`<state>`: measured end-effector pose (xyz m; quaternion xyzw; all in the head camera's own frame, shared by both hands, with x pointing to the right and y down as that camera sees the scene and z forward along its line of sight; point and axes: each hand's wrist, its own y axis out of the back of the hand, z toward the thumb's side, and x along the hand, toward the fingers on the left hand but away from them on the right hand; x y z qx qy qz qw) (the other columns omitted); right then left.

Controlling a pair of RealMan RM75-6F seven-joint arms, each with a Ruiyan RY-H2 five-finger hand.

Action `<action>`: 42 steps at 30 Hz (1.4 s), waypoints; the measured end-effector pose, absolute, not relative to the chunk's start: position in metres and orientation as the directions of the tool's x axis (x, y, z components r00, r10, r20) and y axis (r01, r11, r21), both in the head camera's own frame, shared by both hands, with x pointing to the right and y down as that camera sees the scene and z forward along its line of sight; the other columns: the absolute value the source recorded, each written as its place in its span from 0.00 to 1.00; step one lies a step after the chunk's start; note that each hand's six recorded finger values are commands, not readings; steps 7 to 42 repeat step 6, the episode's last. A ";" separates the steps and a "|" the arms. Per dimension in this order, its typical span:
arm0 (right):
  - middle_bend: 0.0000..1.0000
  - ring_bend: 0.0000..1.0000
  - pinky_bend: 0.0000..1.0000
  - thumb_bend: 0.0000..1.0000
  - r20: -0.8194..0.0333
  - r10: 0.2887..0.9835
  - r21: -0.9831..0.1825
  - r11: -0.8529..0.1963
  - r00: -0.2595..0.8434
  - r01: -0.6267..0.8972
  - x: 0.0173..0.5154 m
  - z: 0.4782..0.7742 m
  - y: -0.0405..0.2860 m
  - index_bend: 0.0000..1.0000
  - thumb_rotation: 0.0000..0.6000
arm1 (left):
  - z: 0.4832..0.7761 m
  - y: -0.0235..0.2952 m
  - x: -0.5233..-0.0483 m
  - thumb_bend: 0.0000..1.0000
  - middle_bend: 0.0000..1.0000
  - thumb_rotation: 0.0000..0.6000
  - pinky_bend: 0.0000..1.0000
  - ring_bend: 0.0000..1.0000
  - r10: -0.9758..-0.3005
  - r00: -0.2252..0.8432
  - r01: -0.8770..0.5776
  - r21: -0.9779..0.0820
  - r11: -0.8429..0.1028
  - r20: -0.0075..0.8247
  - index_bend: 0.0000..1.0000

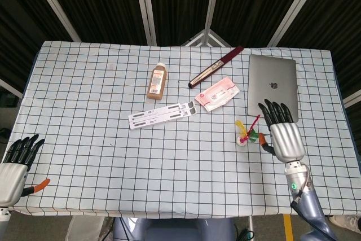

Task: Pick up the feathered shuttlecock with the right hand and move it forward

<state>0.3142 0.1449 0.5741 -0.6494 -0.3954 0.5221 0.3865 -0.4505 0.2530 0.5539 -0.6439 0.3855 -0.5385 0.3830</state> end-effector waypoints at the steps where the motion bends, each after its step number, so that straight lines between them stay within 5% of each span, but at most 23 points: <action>1: 0.00 0.00 0.00 0.44 -0.370 0.917 -0.919 -0.385 0.148 0.088 0.320 0.570 0.152 0.00 1.00 | 0.554 0.253 -0.451 0.00 0.00 1.00 0.00 0.00 -0.910 0.122 -0.083 -0.909 -0.408 0.397 0.00; 6: 0.00 0.00 0.00 0.40 -0.391 0.906 -0.918 -0.397 0.162 0.004 0.349 0.553 0.197 0.00 1.00 | 0.555 0.253 -0.452 0.00 0.00 1.00 0.00 0.00 -0.909 0.121 -0.074 -0.910 -0.409 0.399 0.00; 42: 0.00 0.00 0.00 0.40 -0.391 0.906 -0.918 -0.397 0.162 0.004 0.349 0.553 0.197 0.00 1.00 | 0.555 0.253 -0.452 0.00 0.00 1.00 0.00 0.00 -0.909 0.121 -0.074 -0.910 -0.409 0.399 0.00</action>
